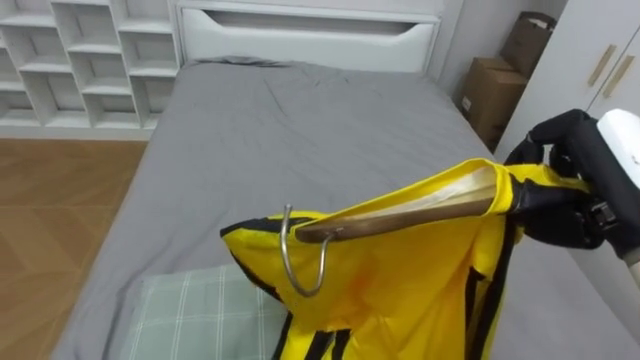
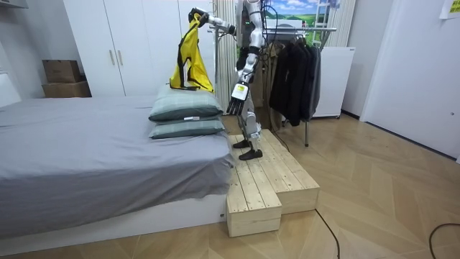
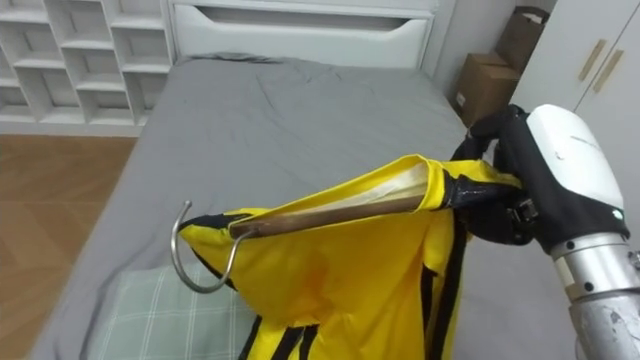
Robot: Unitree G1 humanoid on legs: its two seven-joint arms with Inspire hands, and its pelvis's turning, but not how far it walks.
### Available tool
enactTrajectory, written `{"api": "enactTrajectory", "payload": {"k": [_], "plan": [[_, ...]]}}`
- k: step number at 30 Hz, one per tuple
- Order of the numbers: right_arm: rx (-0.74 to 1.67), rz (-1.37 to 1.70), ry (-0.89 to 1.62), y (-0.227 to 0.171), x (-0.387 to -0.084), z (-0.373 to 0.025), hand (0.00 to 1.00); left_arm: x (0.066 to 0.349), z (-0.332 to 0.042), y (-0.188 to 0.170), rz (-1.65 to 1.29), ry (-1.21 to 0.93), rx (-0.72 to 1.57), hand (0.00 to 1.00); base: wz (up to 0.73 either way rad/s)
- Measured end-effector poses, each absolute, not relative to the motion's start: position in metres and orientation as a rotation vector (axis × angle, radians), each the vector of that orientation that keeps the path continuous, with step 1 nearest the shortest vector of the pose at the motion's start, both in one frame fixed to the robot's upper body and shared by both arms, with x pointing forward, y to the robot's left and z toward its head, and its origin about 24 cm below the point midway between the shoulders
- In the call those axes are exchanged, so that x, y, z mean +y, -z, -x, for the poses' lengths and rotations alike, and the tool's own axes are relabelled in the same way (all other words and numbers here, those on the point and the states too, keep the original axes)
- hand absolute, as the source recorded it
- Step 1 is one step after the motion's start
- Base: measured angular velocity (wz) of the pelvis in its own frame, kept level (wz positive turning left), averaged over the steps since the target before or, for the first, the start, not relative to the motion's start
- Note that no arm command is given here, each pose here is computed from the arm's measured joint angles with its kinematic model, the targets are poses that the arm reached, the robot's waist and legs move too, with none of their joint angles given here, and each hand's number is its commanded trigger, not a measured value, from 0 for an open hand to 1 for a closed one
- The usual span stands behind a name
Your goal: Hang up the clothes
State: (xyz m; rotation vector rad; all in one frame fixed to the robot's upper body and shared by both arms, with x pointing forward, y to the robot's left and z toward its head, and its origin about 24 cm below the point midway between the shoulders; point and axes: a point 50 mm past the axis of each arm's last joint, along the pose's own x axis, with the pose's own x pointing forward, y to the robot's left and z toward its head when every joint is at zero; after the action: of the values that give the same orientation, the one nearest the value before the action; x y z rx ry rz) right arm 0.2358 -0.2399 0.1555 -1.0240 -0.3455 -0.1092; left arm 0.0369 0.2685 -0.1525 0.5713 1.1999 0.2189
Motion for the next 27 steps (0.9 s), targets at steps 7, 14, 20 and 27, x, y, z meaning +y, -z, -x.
{"api": "enactTrajectory", "payload": {"k": [7,14,20,27], "plan": [[-0.370,1.009,0.108,-0.159,-0.237,-0.233,1.00,0.266,-0.040,0.154,-0.557,-0.203,1.211,0.00,0.01],[-0.350,0.919,0.109,-0.156,-0.238,-0.233,1.00,0.265,-0.043,0.154,-0.544,-0.168,1.228,0.00,-0.02],[-0.302,0.859,0.097,-0.144,-0.240,-0.227,1.00,0.266,-0.039,0.155,-0.547,-0.161,1.251,0.00,-0.07],[-0.223,0.786,0.106,-0.127,-0.242,-0.219,1.00,0.266,-0.038,0.156,-0.557,-0.157,1.276,0.00,-0.10]]}}
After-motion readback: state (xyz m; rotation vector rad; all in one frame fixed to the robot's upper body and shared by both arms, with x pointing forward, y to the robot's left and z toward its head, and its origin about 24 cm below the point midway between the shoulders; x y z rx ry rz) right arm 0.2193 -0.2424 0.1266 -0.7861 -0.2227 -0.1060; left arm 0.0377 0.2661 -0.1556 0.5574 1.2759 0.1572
